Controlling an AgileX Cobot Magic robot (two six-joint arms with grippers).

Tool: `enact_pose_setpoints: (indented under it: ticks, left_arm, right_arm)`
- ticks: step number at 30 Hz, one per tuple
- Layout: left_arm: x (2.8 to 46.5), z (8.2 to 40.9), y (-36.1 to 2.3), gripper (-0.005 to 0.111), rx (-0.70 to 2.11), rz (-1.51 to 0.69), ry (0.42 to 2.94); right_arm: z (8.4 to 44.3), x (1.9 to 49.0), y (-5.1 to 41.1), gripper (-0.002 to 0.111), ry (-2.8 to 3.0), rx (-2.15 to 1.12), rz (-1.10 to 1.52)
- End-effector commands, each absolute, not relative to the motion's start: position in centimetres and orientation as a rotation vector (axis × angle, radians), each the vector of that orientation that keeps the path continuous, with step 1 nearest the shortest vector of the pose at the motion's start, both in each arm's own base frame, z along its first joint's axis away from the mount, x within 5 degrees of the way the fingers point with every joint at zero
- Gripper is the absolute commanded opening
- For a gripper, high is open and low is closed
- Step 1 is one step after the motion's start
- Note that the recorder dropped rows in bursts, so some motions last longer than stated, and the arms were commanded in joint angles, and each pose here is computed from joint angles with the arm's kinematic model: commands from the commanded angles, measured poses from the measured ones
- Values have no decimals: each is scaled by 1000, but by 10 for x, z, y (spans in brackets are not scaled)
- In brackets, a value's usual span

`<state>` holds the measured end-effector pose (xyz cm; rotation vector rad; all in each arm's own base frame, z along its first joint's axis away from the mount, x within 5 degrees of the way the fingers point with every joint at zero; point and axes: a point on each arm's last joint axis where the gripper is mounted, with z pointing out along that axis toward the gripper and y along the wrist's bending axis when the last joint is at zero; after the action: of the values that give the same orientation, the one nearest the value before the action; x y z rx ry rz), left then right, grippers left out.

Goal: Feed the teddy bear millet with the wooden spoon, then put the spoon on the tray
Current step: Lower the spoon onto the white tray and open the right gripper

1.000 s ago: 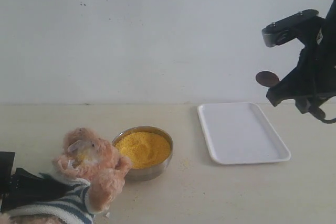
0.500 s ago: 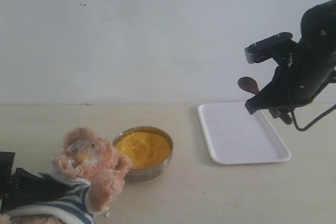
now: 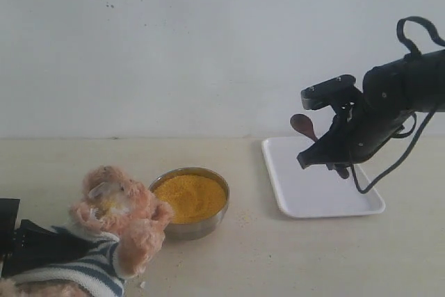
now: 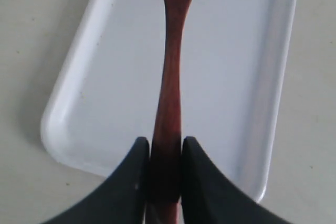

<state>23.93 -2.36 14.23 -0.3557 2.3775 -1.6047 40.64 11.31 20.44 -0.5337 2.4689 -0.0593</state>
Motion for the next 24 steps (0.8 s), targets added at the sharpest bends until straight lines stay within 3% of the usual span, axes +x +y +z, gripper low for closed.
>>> enact_pose_setpoints:
  ticks: [1,12,24]
  left_arm:
    - [239,146,-25,4,-351,-1643,2343]
    - [239,146,-25,4,-340,-1640,2341]
    - [239,146,-25,4,-340,-1639,2338]
  right_arm:
    - [194,416,117,0,2408,-534,-30]
    - [147,446,125,0,2454,-596,-61]
    - [131,454,128,0,2450,-595,-54]
